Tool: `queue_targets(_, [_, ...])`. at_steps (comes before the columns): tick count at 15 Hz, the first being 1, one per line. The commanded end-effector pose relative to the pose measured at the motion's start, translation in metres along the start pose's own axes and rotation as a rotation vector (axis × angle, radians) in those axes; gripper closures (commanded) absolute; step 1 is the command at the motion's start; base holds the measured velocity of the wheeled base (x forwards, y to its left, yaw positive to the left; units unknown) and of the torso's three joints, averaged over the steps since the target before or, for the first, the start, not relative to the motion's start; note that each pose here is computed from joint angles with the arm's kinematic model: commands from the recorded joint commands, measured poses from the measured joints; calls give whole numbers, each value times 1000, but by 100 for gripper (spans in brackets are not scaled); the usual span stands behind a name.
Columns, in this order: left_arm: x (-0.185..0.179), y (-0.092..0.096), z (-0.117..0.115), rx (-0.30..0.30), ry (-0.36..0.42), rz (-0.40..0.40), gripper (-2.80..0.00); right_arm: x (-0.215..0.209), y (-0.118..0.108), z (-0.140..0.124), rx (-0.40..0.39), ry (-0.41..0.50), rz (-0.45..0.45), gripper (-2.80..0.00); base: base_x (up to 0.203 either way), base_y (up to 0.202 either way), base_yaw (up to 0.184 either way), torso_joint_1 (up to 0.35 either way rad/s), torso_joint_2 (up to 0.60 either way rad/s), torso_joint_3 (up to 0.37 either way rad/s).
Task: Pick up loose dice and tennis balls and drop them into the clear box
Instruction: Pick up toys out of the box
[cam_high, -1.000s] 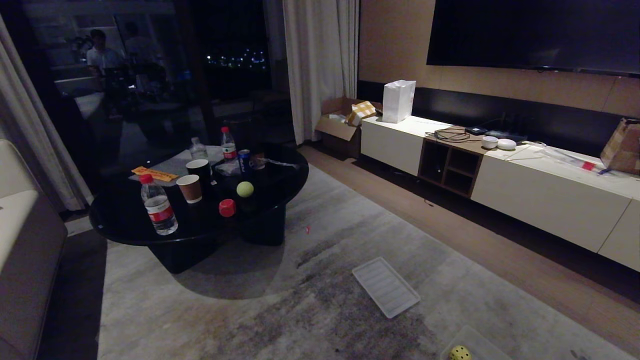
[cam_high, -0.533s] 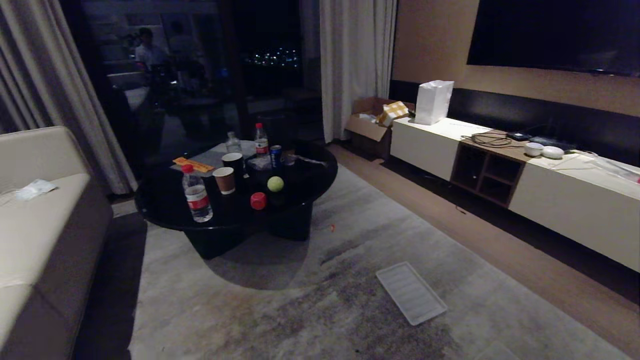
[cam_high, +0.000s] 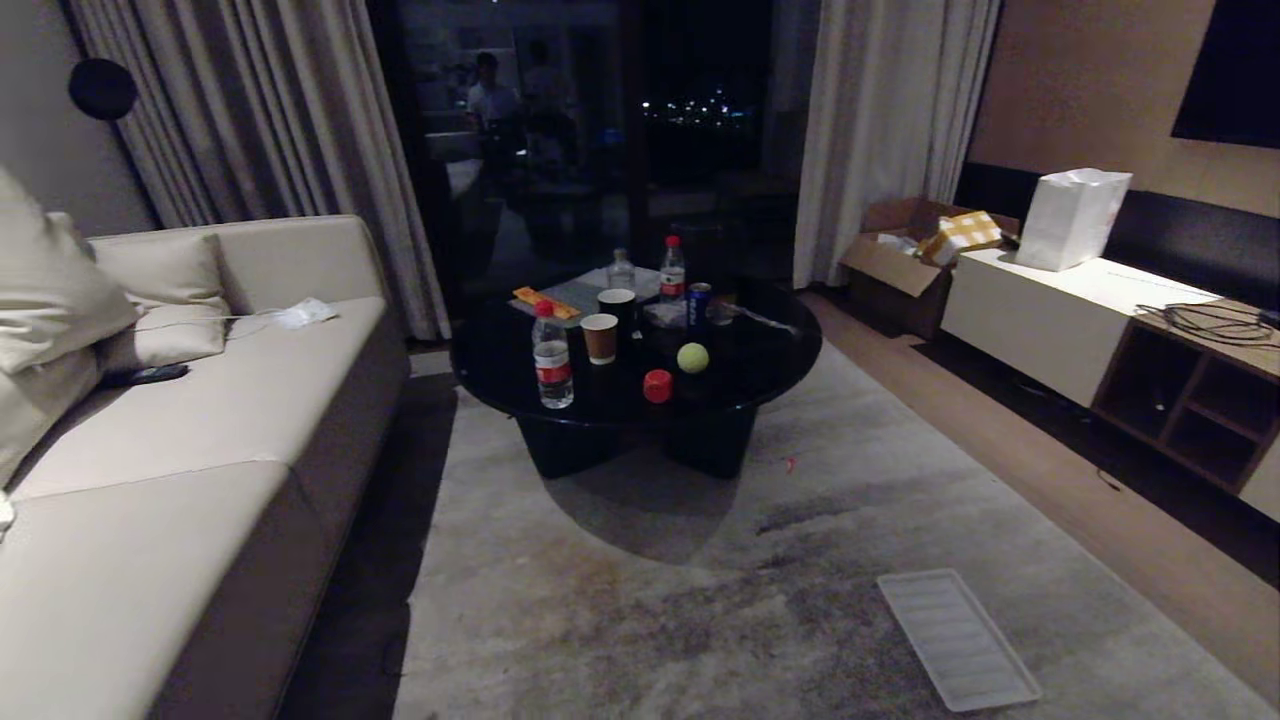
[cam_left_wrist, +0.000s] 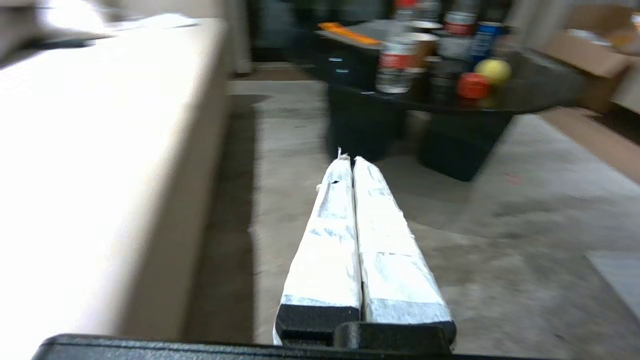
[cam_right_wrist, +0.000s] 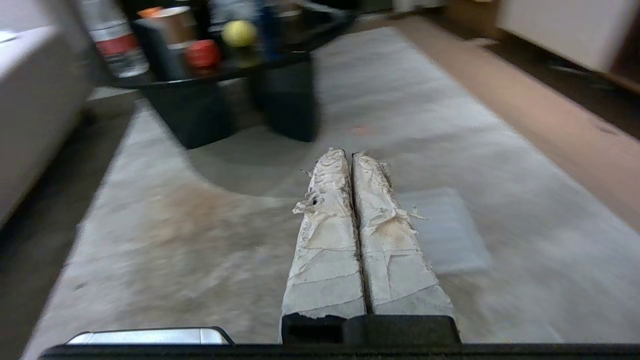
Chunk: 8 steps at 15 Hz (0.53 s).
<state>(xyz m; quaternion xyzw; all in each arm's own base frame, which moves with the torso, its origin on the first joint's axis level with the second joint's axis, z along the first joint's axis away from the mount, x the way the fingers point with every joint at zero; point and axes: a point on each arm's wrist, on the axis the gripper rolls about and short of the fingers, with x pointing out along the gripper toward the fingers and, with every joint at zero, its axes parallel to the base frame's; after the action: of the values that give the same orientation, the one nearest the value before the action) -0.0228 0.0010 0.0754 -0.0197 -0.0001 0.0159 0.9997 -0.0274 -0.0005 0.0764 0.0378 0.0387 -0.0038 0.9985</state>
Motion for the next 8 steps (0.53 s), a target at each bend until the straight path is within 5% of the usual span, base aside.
queue_targets(1, [0, 0, 0, 0, 3, 1, 0, 0, 0, 0, 0, 2, 0, 0, 2, -5, 163, 3, 2, 2])
queue_targets(5, [0, 0, 0, 0, 3, 1, 0, 0, 0, 0, 0, 1, 2, 0, -1, -6, 140, -1, 1, 1])
queue_targets(8, [0, 0, 0, -5, 3, 2, 0, 0, 0, 0, 0, 1, 2, 0, 0, 0, 0, 0, 0, 0])
